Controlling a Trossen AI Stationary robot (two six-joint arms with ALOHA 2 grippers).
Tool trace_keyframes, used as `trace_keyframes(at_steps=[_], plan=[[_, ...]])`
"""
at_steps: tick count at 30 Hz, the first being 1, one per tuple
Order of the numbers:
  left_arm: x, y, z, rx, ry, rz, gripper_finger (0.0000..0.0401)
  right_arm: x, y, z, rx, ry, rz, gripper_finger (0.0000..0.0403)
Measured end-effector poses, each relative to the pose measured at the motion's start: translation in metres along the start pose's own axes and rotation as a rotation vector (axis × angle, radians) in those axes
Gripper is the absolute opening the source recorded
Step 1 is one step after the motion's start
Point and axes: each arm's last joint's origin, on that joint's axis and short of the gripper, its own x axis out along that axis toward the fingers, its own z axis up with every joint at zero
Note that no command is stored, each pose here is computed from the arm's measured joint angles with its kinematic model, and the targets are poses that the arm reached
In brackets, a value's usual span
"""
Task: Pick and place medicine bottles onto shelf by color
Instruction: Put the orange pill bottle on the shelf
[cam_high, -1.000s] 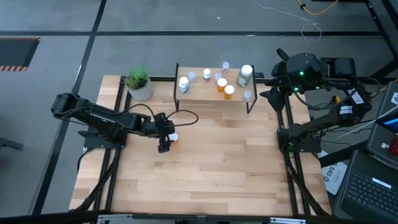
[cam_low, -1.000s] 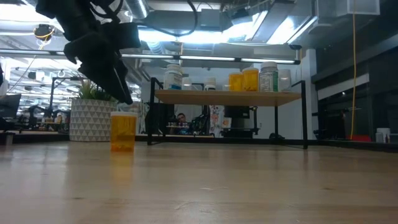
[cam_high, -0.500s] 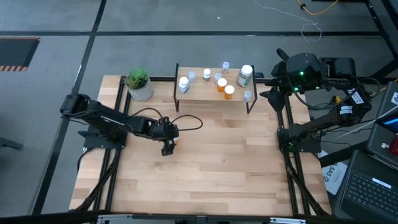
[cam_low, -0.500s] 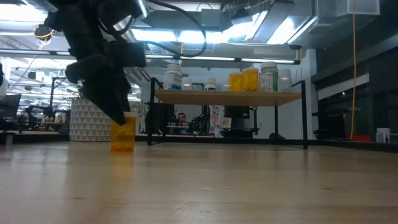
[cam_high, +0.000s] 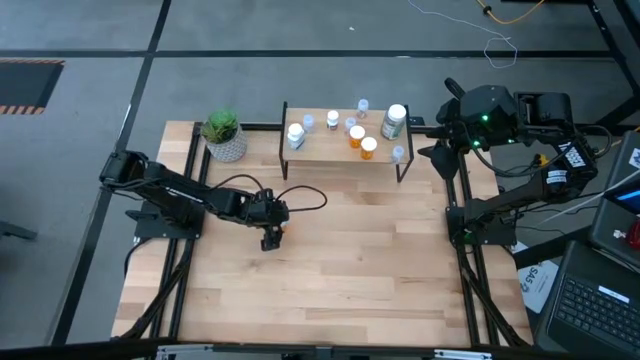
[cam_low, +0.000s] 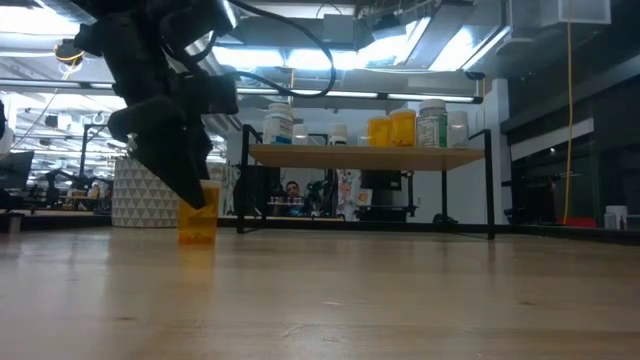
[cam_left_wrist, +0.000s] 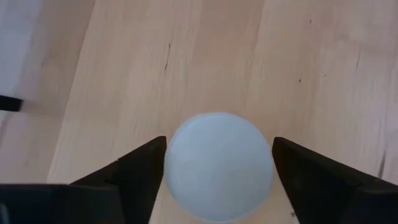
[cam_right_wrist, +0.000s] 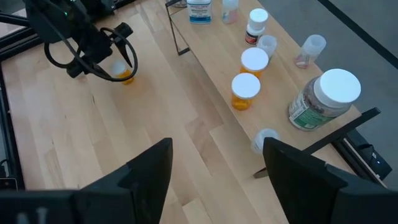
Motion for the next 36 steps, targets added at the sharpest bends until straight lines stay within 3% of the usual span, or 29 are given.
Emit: trace_keyframes(at_steps=[11, 18, 22, 26, 31, 36], plan=[[-0.003, -0.001, 0.007, -0.051, -0.019, -0.005, 0.0189, 0.0, 0.0, 0.0, -0.007, 0.0, 0.0, 0.0251], [-0.032, 0.008, 0.07, 0.014, -0.214, 0.01, 0.0191, 0.0, 0.0, 0.0, -0.011, -0.001, 0.0, 0.0251], [-0.061, 0.034, 0.122, 0.027, -0.374, 0.074, 0.0191, 0.0, 0.0, 0.0, -0.011, 0.0, 0.0, 0.0251], [-0.088, 0.079, 0.161, 0.005, -0.455, 0.126, 0.0191, 0.0, 0.0, 0.0, -0.011, 0.0, 0.0, 0.0251], [-0.091, 0.137, 0.192, -0.112, -0.363, 0.152, 0.0191, 0.0, 0.0, 0.0, -0.011, 0.0, 0.0, 0.0251], [-0.074, 0.161, 0.209, -0.146, -0.26, 0.158, 0.0191, 0.0, 0.0, 0.0, -0.011, 0.0, 0.0, 0.0251]])
